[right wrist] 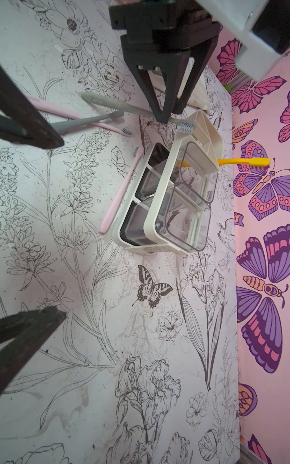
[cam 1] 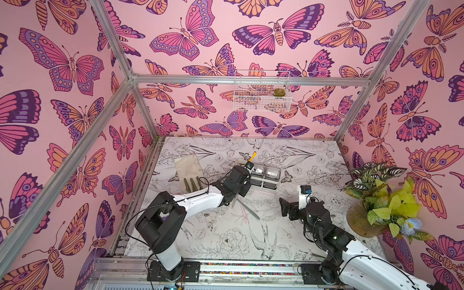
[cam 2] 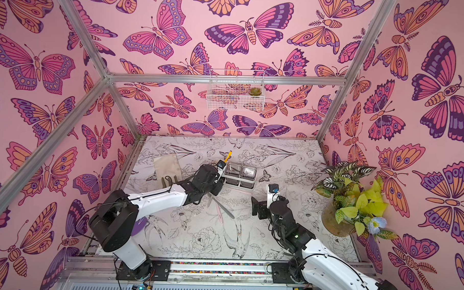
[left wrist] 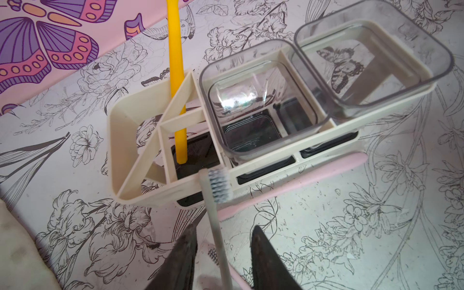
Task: Place the toothbrush into the toothbrush holder
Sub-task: Pick up the toothbrush from the center of the board.
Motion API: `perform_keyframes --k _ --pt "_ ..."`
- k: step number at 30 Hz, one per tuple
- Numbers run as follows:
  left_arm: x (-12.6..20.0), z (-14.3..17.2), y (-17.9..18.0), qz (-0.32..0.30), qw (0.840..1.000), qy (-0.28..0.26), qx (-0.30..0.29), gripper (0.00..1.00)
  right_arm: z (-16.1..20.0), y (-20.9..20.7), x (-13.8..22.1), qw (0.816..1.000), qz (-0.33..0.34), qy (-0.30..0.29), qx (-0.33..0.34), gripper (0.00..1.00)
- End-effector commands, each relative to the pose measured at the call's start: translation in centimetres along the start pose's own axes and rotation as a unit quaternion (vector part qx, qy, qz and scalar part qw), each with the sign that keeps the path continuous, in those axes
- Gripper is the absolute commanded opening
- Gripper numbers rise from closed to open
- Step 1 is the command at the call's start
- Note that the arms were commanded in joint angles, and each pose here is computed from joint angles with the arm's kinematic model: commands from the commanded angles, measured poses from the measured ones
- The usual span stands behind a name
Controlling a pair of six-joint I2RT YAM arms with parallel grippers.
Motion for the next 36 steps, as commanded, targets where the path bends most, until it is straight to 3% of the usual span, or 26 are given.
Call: perform_keyframes --k 1,21,32,36 --pt "-0.3 -0.2 0.4 -0.010 1.000 0.000 0.011 0.34 -1.0 -0.2 0.3 1.000 0.008 -0.008 -0.009 0.99" --pt "-1.0 1.2 0.4 -0.011 1.000 0.018 0.024 0.29 -0.9 -0.3 0.2 1.000 0.011 -0.006 -0.008 0.97" --pt "-2.0 2.0 0.7 -0.026 0.999 0.031 0.028 0.23 -0.9 -0.4 0.2 1.000 0.014 -0.007 -0.008 0.97" --pt "-1.7 1.9 0.8 -0.029 0.999 0.027 0.028 0.16 -1.0 -0.4 0.3 1.000 0.014 -0.007 -0.008 0.97"
Point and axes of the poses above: each gripper's point midway between its finger pads, its own x axis back along the fingers, its own y axis along the line the jaws close on, z = x × y, the point moved 4 cm from there along x, back along the fingers, and after that the axes turned 8 degrees about x, right-handed, at the moved point
